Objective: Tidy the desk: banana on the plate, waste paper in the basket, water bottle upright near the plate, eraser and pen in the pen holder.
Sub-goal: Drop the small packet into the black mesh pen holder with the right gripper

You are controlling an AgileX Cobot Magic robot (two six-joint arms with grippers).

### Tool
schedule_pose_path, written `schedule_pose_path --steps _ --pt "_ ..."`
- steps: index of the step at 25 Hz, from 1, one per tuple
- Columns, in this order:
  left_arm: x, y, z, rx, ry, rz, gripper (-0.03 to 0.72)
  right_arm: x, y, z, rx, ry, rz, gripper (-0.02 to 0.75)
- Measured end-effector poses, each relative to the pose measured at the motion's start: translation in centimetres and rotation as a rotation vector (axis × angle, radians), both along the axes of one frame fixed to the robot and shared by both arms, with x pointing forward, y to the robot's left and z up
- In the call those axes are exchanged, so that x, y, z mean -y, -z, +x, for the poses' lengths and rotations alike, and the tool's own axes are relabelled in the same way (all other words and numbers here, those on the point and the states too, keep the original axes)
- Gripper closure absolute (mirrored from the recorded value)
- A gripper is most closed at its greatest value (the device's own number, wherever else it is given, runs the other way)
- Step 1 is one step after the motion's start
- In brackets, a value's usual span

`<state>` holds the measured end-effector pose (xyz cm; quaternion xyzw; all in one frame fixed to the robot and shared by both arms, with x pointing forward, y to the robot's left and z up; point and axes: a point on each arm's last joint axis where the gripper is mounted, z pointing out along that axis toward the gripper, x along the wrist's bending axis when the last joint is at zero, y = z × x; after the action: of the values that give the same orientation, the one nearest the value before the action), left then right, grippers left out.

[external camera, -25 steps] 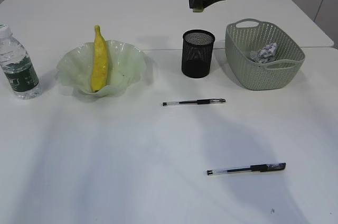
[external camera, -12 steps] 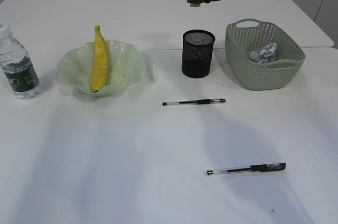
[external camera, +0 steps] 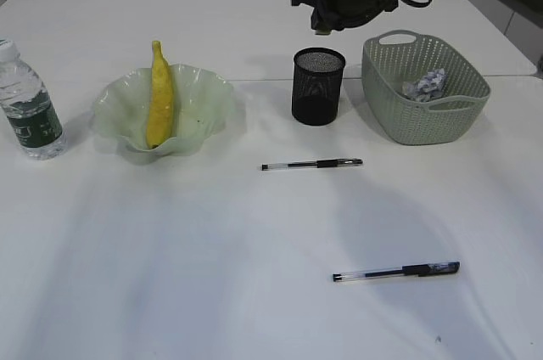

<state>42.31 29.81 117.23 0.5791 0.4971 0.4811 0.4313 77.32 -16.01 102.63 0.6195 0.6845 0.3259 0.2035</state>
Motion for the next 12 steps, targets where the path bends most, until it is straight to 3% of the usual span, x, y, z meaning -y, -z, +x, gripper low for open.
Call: schedule_pose_path --steps 8,12 --pt "0.0 0.0 0.0 0.0 0.0 0.0 0.095 -0.3 3.7 0.9 -0.048 0.0 -0.004 0.533" --pt "0.0 0.0 0.0 0.0 0.0 0.0 0.095 -0.2 3.8 1.1 -0.03 0.003 0.0 0.533"
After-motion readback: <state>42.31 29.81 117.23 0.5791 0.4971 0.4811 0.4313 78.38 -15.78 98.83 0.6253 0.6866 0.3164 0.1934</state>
